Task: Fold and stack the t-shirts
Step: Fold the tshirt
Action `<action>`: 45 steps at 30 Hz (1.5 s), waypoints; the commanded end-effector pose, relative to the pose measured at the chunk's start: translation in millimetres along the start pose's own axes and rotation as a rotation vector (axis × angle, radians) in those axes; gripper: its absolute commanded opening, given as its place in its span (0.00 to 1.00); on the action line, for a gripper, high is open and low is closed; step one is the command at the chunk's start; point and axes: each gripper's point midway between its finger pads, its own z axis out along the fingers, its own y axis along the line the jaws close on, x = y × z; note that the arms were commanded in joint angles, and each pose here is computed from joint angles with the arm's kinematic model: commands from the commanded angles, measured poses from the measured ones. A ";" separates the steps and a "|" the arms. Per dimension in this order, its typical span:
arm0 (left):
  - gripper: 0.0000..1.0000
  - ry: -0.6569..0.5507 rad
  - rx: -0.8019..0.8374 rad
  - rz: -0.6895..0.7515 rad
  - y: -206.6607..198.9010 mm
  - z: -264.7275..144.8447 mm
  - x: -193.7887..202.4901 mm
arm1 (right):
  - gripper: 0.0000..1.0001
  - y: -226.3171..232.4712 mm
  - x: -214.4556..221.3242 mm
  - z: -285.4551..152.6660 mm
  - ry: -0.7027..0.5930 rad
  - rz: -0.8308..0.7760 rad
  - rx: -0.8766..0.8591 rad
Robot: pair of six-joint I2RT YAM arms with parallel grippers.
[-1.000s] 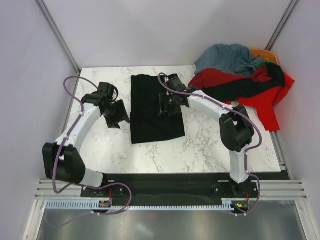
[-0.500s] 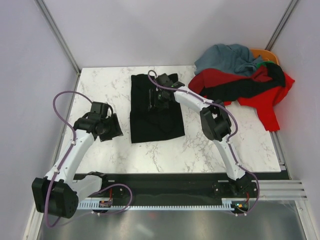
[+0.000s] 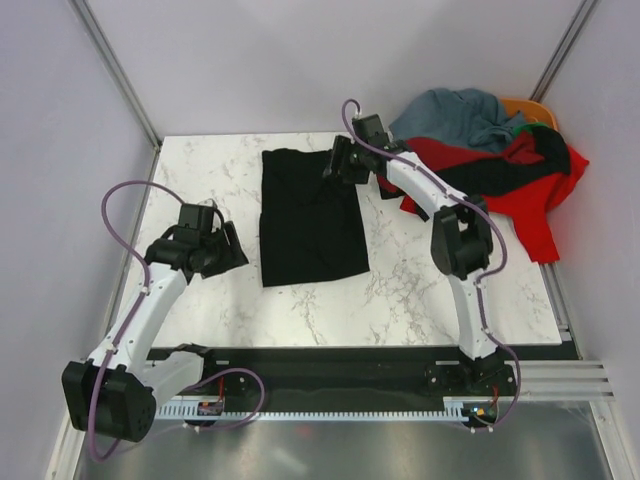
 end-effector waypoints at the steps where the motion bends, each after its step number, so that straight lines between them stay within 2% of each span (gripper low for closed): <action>1: 0.68 0.014 0.072 0.035 -13.0 5.2 -1.7 | 0.72 25.8 2.7 -75.7 -0.069 -0.074 -0.040; 2: 0.68 0.030 0.108 0.029 -19.4 5.3 1.5 | 0.72 -2.3 38.6 -72.3 0.006 -0.067 0.017; 4: 0.72 0.035 0.148 0.010 -26.6 9.0 4.2 | 0.73 -7.0 56.0 -99.7 0.014 -0.072 0.007; 5: 0.73 0.053 0.169 0.001 -29.5 11.6 9.9 | 0.74 -27.5 92.7 -97.6 0.090 -0.058 0.022; 11: 0.74 0.140 0.221 -0.076 -39.3 34.6 33.4 | 0.77 -68.1 167.3 -125.1 0.165 -0.025 0.033; 14: 0.74 0.188 0.220 -0.102 -37.0 48.5 49.7 | 0.76 -73.3 188.0 -125.0 0.192 -0.007 -0.001; 24: 0.72 0.223 0.217 -0.148 -34.2 77.0 64.3 | 0.70 -95.6 220.5 -100.5 0.247 -0.008 -0.001; 27: 0.71 0.235 0.203 -0.155 -31.6 83.5 68.4 | 0.62 -99.9 227.0 -96.0 0.258 -0.007 -0.002; 29: 0.71 0.231 0.198 -0.157 -30.4 87.2 68.8 | 0.47 -103.8 231.1 -94.9 0.262 -0.006 0.002; 30: 0.70 0.236 0.194 -0.163 -29.7 89.5 70.4 | 0.30 -104.3 232.7 -94.9 0.264 -0.007 0.002; 33: 0.64 0.249 0.183 -0.174 -28.2 97.7 73.9 | 0.01 -107.7 238.8 -94.6 0.278 -0.014 0.001; 38: 0.60 0.253 0.134 -0.193 -21.3 110.7 78.1 | 0.00 -112.7 245.7 -96.4 0.292 -0.016 0.007; 44: 0.47 0.253 0.088 -0.202 -17.2 120.8 76.5 | 0.00 -116.7 252.5 -96.1 0.309 -0.020 0.012; 45: 0.43 0.253 0.085 -0.202 -16.9 121.6 76.0 | 0.00 -117.2 253.4 -95.7 0.312 -0.022 0.012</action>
